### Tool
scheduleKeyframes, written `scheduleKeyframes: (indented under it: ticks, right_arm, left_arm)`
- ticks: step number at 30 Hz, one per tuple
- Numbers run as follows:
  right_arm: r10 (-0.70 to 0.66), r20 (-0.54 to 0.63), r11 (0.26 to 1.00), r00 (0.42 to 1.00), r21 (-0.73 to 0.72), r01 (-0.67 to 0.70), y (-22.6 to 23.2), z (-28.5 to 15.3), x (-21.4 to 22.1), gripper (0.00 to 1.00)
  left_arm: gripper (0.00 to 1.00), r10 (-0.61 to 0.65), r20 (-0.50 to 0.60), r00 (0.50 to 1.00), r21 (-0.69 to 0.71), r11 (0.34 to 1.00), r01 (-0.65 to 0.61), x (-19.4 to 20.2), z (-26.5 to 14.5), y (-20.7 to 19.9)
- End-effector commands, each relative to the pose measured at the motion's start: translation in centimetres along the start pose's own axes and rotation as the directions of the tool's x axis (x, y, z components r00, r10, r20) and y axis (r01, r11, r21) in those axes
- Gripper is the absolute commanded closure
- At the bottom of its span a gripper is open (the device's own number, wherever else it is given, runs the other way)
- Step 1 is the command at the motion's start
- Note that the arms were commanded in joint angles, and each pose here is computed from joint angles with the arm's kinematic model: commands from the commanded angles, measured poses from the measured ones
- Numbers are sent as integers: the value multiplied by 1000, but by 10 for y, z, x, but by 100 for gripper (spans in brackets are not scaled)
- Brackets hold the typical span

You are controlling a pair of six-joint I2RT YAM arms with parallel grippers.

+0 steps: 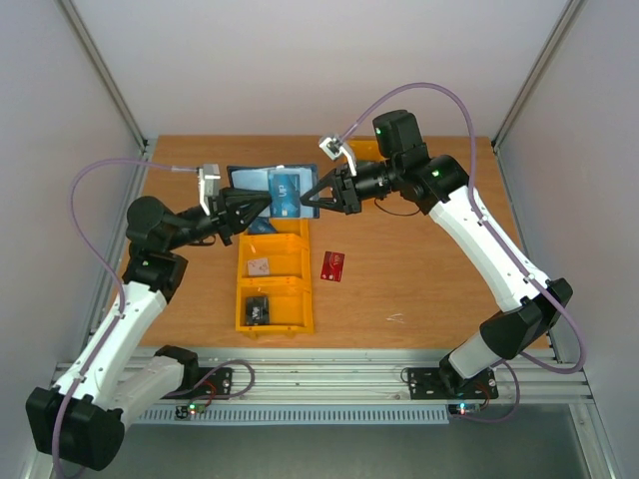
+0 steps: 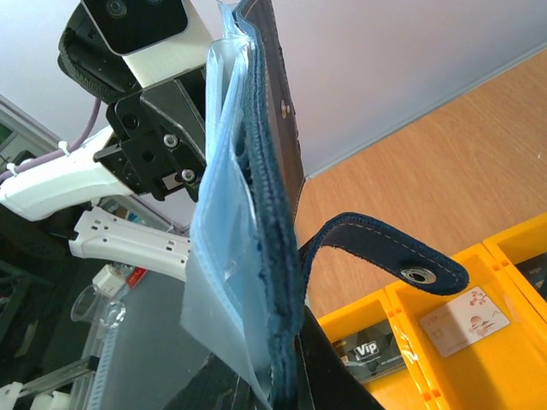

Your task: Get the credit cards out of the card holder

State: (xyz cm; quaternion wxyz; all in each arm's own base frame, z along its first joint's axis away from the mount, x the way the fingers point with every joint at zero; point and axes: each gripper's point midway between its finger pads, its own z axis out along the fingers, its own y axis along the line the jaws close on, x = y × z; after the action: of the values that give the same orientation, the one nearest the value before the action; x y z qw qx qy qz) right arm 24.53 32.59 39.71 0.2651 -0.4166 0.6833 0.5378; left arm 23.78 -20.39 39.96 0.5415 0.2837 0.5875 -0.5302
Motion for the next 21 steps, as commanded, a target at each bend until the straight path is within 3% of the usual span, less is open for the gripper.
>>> scheduleKeyframes:
  ticks: [1, 4, 18, 21]
  right_arm:
    - [-23, 8, 999, 1000, -26, 23, 14, -6, -3, 99]
    - [-29, 13, 999, 999, -22, 29, 15, -7, -5, 99]
    - [-21, 21, 1000, 1000, 10, 21, 10, -19, -2, 99]
    - [-4, 24, 1000, 1000, -12, 4, 11, -17, -4, 99]
  left_arm:
    - [89, 38, 30, 999, -2, 999, -38, -8, -4, -6]
    - [99, 38, 26, 999, 2, 999, -38, -8, -4, -5]
    - [100, 20, 8, 1000, -45, 999, -19, -2, -8, 7]
    - [100, 31, -4, 999, 20, 999, -31, 1, -3, -2]
